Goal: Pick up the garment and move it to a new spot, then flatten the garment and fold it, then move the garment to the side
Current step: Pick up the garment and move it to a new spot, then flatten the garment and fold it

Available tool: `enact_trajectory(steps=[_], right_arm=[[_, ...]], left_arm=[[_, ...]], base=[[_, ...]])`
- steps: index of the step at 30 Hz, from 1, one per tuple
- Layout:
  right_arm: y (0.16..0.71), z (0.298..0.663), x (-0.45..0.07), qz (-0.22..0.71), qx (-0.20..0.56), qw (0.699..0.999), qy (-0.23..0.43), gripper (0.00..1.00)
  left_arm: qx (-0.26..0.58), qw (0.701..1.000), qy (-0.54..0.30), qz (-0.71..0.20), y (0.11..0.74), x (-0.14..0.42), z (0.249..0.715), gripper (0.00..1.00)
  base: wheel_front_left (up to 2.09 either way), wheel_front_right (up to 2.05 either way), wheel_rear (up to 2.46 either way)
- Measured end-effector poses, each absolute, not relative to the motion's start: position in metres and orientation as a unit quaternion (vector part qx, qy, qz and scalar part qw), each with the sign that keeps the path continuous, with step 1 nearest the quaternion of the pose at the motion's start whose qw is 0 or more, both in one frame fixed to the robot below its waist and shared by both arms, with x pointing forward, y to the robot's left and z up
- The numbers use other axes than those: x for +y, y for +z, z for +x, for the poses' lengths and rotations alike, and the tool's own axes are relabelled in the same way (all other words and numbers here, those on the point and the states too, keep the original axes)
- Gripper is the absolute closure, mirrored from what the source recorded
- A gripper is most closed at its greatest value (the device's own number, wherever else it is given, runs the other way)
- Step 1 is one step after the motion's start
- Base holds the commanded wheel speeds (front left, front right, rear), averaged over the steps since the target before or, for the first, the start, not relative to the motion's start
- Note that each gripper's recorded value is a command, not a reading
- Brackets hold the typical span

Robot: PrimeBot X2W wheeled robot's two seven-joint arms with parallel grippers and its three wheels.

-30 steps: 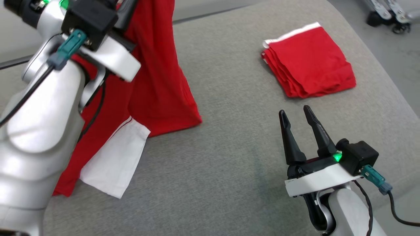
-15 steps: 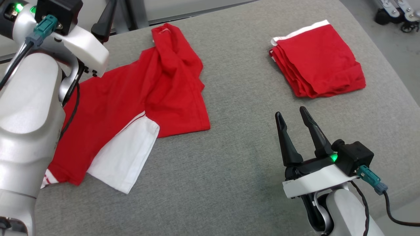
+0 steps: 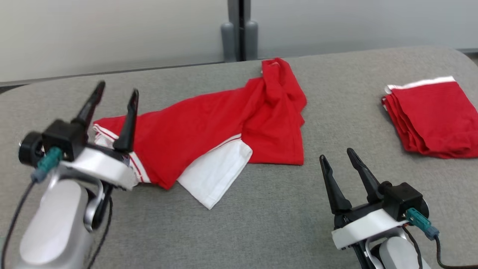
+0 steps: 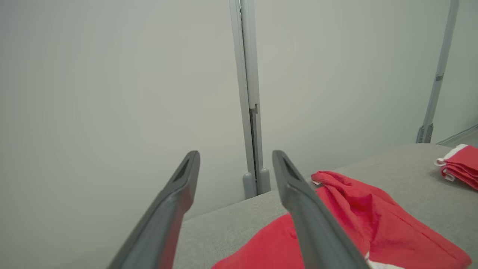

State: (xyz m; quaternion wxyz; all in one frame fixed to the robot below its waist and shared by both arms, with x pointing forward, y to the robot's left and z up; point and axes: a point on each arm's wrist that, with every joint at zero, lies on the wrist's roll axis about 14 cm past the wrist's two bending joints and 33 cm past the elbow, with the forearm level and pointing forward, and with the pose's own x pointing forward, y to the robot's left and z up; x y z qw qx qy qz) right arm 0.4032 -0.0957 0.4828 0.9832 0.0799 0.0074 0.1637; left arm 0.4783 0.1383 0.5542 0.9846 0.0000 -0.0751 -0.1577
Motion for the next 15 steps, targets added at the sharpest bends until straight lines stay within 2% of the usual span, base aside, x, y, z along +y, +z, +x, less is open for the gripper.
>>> enact_trajectory(steps=[5, 15], right_arm=[[0.49, 0.395, -0.079, 0.073, 0.0, 0.978, 0.196, 0.0], [0.498, 0.376, -0.045, 0.066, -0.004, 0.965, 0.252, 0.0]], left_arm=[[-0.066, 0.992, -0.099, -0.033, 0.54, 0.164, 0.416, 0.0], [-0.067, 0.995, -0.017, -0.077, 0.527, 0.188, 0.343, 0.0]], base=[[0.0, 0.0, 0.0], [0.0, 0.0, 0.0]])
